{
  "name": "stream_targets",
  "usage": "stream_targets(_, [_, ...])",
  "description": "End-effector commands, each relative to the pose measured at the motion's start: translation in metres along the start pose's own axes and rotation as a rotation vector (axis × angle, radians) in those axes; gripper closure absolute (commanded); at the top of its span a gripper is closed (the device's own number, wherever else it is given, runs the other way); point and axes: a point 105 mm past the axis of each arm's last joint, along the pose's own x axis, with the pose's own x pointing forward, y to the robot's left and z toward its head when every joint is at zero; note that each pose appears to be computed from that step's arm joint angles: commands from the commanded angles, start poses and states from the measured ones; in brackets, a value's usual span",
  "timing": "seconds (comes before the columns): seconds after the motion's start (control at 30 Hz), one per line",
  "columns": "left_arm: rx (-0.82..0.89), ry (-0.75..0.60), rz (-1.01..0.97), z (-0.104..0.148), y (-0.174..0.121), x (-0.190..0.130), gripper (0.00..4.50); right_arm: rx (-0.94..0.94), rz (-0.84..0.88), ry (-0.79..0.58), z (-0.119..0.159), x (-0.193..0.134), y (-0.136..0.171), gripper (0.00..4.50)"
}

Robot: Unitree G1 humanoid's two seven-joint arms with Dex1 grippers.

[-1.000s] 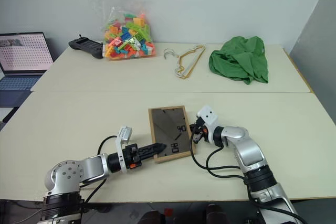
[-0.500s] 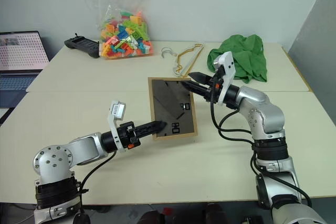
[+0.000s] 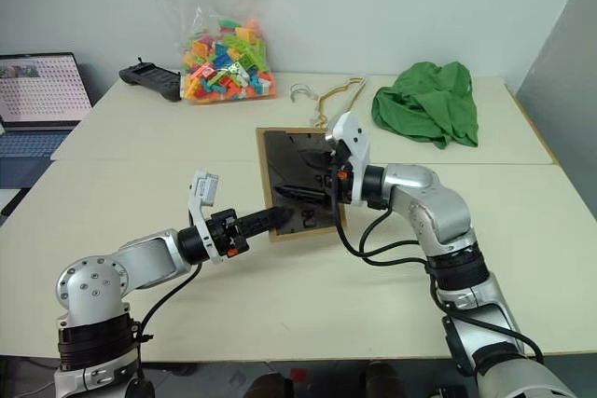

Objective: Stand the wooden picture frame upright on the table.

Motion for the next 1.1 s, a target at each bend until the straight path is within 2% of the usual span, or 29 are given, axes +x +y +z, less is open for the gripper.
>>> stream_targets(0.03, [0.032,-0.047,-0.037,0.013,-0.010,-0.002,3.15,0.057,0.165,-0.011,0.010,-0.012,0.030,0.40])
stream_targets(0.13, [0.016,-0.038,-0.053,0.012,-0.013,-0.001,3.15,0.130,0.163,0.020,0.007,-0.035,0.026,0.40])
stream_targets(0.27, [-0.043,-0.016,-0.085,0.010,-0.018,0.002,3.15,-0.016,-0.070,0.059,0.002,-0.063,-0.016,0.40])
stream_targets(0.37, [-0.186,0.007,-0.110,0.005,-0.018,0.005,3.15,-0.437,-0.310,0.089,0.009,-0.089,-0.055,0.40])
stream_targets(0.43, [-0.248,0.010,-0.150,0.007,-0.026,0.006,3.15,-0.917,-0.461,0.254,0.000,-0.108,-0.078,0.40])
stream_targets(0.5, [-0.295,0.028,-0.176,0.007,-0.033,0.006,3.15,-1.283,-0.422,0.313,-0.011,-0.113,-0.077,0.40])
stream_targets(0.57, [-0.322,0.054,-0.191,0.004,-0.038,0.007,3.15,-1.497,-0.346,0.269,-0.016,-0.103,-0.068,0.40])
stream_targets(0.63, [-0.327,0.065,-0.202,0.003,-0.041,0.009,3.15,-1.636,-0.292,0.197,-0.020,-0.090,-0.060,0.40])
stream_targets(0.8, [-0.299,0.102,-0.209,-0.004,-0.047,0.011,3.15,-1.757,-0.254,0.076,-0.026,-0.065,-0.056,0.40])
stream_targets(0.9, [-0.313,0.085,-0.210,-0.006,-0.048,0.014,3.15,-1.786,-0.286,-0.047,-0.010,-0.053,-0.051,0.40])
stream_targets(0.97, [-0.311,0.074,-0.217,-0.007,-0.051,0.014,3.15,-1.774,-0.243,-0.095,-0.009,-0.050,-0.044,0.40])
stream_targets(1.0, [-0.310,0.071,-0.217,-0.008,-0.051,0.014,3.15,-1.768,-0.218,-0.098,-0.012,-0.050,-0.043,0.76])
stream_targets(1.03, [-0.309,0.069,-0.216,-0.008,-0.051,0.014,3.15,-1.767,-0.206,-0.096,-0.014,-0.051,-0.042,0.83])
stream_targets(1.1, [-0.313,0.060,-0.206,-0.009,-0.050,0.013,3.15,-1.768,-0.195,-0.091,-0.017,-0.052,-0.043,1.31])
